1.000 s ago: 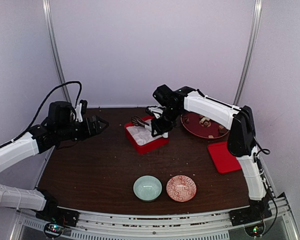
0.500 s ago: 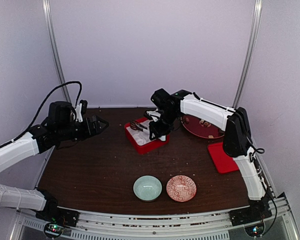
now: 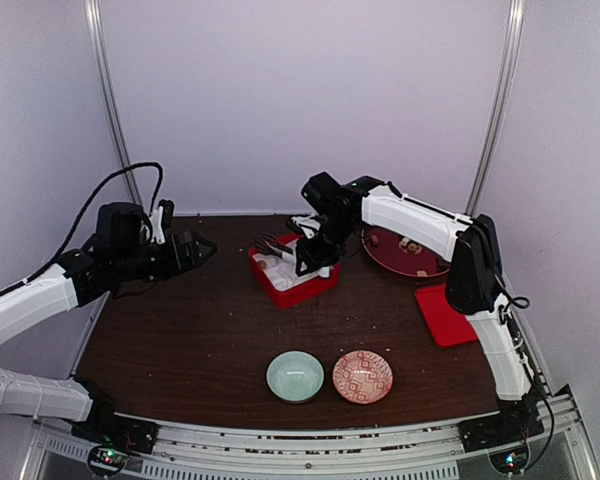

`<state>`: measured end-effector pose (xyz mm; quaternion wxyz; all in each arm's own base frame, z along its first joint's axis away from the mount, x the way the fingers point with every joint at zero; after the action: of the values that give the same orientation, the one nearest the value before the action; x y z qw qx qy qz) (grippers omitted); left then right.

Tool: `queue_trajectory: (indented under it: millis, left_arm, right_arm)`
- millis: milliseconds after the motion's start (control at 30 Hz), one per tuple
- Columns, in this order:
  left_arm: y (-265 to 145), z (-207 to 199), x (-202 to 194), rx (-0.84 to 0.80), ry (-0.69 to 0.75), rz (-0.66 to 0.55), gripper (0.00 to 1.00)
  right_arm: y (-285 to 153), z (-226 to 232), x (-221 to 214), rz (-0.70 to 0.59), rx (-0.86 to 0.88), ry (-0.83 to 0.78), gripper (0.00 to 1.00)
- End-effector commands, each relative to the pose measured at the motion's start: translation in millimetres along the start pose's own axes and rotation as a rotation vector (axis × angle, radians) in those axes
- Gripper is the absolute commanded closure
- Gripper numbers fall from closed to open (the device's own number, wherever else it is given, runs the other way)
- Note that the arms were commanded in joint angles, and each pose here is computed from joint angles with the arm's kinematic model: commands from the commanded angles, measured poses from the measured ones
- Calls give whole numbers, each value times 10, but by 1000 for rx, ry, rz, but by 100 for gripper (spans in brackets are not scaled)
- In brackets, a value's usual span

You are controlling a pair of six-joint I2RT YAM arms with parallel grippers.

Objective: Pack the chocolate

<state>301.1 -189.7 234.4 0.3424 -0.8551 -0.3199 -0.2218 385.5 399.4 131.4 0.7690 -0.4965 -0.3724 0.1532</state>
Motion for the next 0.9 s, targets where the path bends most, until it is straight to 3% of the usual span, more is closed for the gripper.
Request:
queue_trajectory:
  millis: [0, 200, 433, 867]
  left_arm:
    - [-22, -28, 68, -13, 13, -30, 9]
    - [-44, -29, 72, -16, 7, -36, 9]
    - [-58, -46, 88, -15, 10, -38, 9]
    - [-42, -26, 73, -8, 6, -31, 9]
  right_arm:
    - [-157, 115, 169, -66, 24, -22, 68]
    - [-357, 122, 232, -105, 16, -19, 68]
    - [-1039, -147, 242, -247, -34, 42, 68]
    - [-1597, -1548, -987, -165, -344, 307, 67]
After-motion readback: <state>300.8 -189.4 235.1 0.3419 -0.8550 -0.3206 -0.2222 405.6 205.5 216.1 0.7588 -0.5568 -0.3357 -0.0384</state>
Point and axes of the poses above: each gripper's point midway between its finger pads, its own y axis out along the fingers, its own z axis along the line the jaws close on, x = y × z, the point moved 1 cm from there along -y, back along the fingers, and after that the axes turned 8 degrees about -y, right-handed, at the moved point
